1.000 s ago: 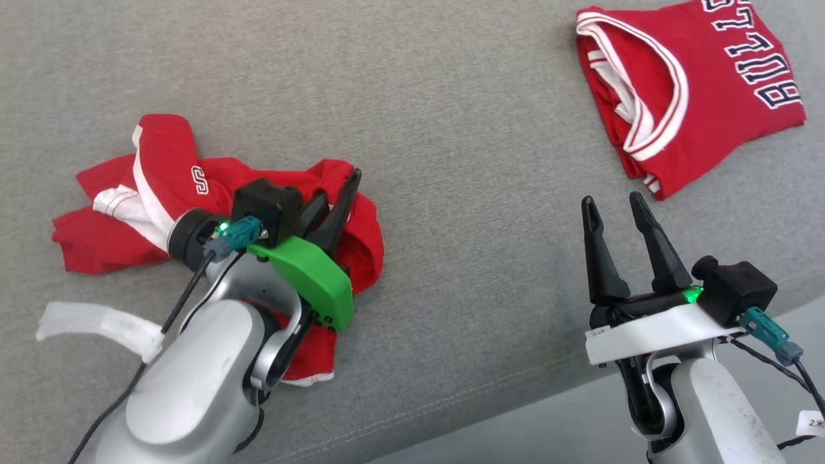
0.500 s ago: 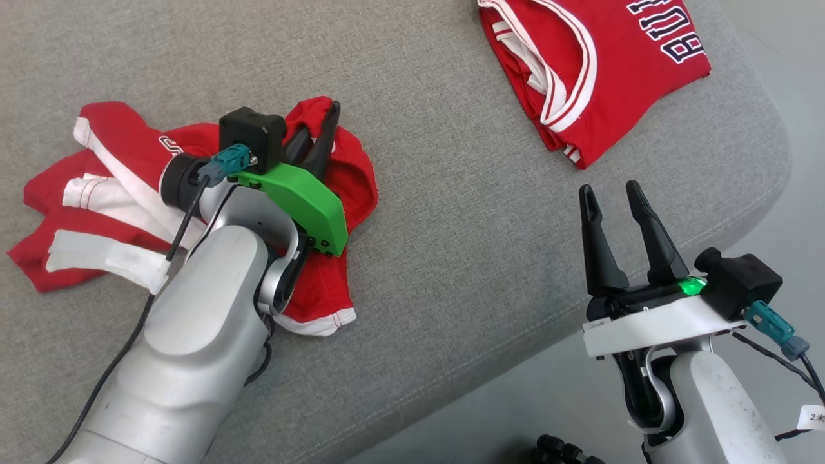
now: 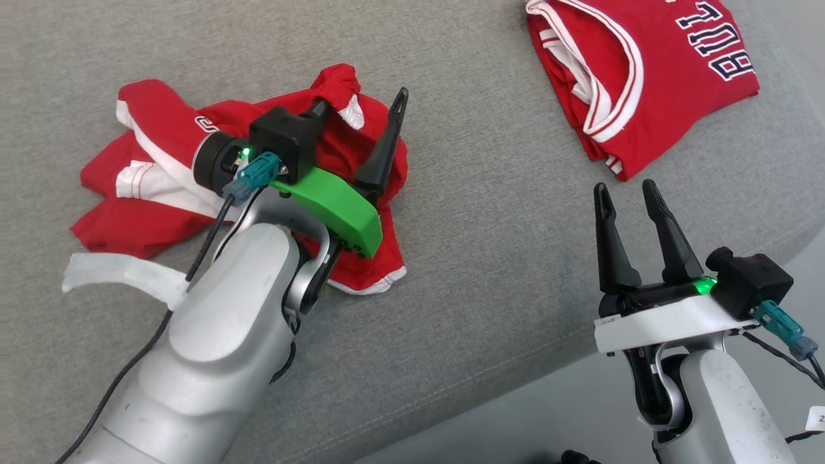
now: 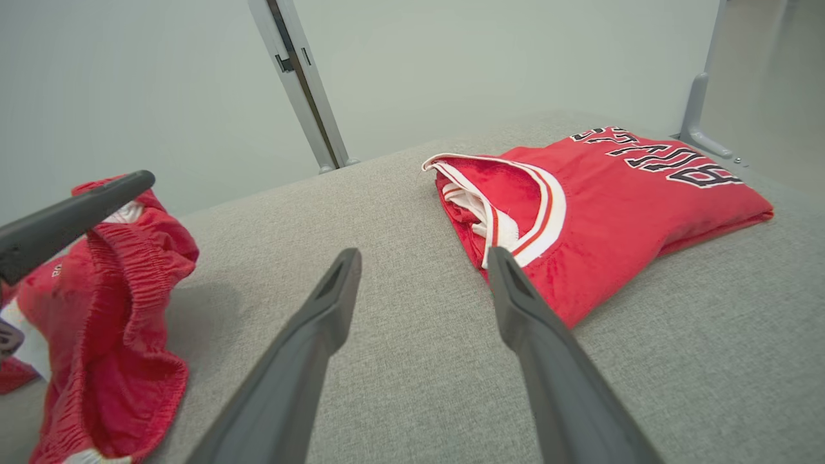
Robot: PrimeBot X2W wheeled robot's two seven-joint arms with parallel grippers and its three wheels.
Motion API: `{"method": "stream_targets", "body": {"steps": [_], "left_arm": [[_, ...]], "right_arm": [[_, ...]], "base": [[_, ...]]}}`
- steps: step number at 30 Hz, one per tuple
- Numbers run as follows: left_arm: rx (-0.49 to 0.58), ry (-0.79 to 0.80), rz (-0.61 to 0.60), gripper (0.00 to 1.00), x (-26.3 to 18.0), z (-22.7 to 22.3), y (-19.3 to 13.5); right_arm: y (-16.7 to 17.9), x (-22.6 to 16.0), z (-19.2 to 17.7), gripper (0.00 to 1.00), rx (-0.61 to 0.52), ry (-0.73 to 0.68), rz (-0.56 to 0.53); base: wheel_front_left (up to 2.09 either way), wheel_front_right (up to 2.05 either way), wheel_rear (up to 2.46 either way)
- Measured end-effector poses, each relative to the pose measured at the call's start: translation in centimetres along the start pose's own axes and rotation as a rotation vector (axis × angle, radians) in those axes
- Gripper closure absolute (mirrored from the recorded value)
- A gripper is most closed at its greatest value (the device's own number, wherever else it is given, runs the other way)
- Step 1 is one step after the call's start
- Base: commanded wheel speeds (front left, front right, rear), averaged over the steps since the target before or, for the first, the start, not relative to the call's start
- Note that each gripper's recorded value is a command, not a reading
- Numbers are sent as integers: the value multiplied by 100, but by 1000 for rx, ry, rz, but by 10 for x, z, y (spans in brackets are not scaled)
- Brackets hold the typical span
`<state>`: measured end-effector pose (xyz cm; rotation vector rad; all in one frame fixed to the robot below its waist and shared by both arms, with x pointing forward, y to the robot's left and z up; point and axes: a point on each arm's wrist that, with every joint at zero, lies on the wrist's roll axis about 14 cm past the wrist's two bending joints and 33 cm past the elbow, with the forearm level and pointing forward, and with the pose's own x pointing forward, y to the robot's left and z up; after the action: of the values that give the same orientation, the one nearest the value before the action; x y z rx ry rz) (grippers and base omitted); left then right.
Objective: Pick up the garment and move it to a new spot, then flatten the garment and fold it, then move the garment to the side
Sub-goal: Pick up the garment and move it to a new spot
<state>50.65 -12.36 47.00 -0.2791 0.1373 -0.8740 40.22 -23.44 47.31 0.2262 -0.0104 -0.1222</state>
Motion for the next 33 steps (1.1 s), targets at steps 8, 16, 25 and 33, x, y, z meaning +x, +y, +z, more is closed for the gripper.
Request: {"method": "stream_targets", "body": {"steps": [8, 16, 25, 33], "left_arm": [[26, 70, 34, 0, -44, 6, 9], [43, 0, 164, 0, -85, 35, 27], [117, -238, 547, 0, -188, 85, 86], [174, -275, 760, 0, -262, 95, 105]], "right_arm": [[20, 10, -1, 0, 4, -8, 61], [42, 12, 4, 0, 10, -29, 125], [65, 7, 16, 0, -3, -62, 195], [79, 1, 23, 0, -22, -69, 237]], "base": [[0, 0, 0], [0, 0, 0], [0, 0, 0], [0, 0, 0]]}}
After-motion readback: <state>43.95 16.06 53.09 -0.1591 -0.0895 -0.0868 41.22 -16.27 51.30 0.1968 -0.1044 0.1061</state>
